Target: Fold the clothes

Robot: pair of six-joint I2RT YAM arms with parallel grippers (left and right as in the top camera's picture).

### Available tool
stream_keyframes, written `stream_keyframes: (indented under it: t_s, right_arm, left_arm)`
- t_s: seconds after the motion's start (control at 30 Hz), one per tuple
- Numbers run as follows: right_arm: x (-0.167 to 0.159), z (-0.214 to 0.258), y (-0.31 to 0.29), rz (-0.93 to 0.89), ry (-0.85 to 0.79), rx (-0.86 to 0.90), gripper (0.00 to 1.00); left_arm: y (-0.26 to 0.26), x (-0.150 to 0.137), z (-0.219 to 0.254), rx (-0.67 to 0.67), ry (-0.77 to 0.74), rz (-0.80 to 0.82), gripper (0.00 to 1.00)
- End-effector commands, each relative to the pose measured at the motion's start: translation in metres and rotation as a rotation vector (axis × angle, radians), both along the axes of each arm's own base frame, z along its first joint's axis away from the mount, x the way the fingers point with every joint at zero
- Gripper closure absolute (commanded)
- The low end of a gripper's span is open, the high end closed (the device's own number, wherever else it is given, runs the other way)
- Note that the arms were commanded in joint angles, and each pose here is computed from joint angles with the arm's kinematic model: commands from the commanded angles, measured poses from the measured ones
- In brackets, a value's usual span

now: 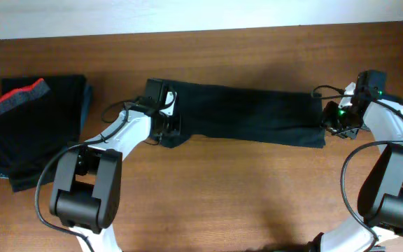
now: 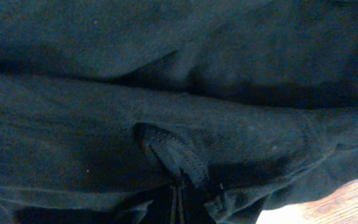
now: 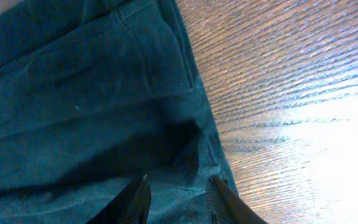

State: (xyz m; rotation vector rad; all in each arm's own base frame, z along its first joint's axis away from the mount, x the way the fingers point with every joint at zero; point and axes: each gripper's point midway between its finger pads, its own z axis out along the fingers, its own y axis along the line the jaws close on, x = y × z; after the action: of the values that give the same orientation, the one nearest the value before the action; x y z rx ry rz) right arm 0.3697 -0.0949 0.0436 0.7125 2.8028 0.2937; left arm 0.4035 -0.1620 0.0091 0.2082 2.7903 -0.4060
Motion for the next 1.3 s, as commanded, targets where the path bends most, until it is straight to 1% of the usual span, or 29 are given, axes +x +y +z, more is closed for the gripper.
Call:
stream_keyframes:
  t_s: [0.0,0.2,0.37,0.4,0.57,0.7,0.97,1.03,1.1,1.17,1.27]
  right_arm:
    - [0.007,0.014,-0.003,0.011,-0.035,-0.026,0.66]
    - [0.006,0.013,-0.003,0.01,-0.033,-0.029,0.66]
    - [0.005,0.013,-0.004,0.009,-0.028,-0.031,0.66]
    - [0.005,0.013,-0.004,0.009,-0.029,-0.031,0.66]
    - [0.005,0.013,-0.004,0.008,-0.027,-0.034,0.66]
    - [0.005,0.013,-0.004,0.008,-0.027,-0.036,0.66]
    - [0.005,0.013,-0.005,0.007,-0.027,-0.038,0.66]
    - [0.005,0.013,-0.005,0.007,-0.027,-0.038,0.66]
    - [0.005,0.013,-0.005,0.007,-0.026,-0.038,0.66]
    - [0.005,0.013,-0.005,0.007,-0.027,-0.038,0.66]
    - [0.005,0.013,-0.005,0.007,-0.027,-0.038,0.66]
  left_arm:
    - [-0.006,0.013,0.016,-0.031,-0.04,-0.003,1.0]
    - [-0.011,0.032,0.054,-0.06,-0.137,-0.003,0.99]
    - [-0.012,0.043,0.063,-0.062,-0.196,0.003,1.0]
    - [-0.012,0.053,0.069,-0.056,-0.251,-0.001,1.0]
    - [-0.018,0.081,0.094,-0.086,-0.408,-0.005,0.99]
    - [-0.023,0.095,0.11,-0.112,-0.494,-0.003,0.99]
    - [-0.025,0.104,0.122,-0.129,-0.553,-0.001,0.99]
    - [-0.023,0.104,0.12,-0.115,-0.548,0.008,0.99]
    - [-0.021,0.1,0.114,-0.107,-0.52,0.007,0.99]
    - [-0.02,0.089,0.102,-0.089,-0.457,0.002,0.95]
    - [-0.015,0.075,0.087,-0.062,-0.372,0.0,0.93]
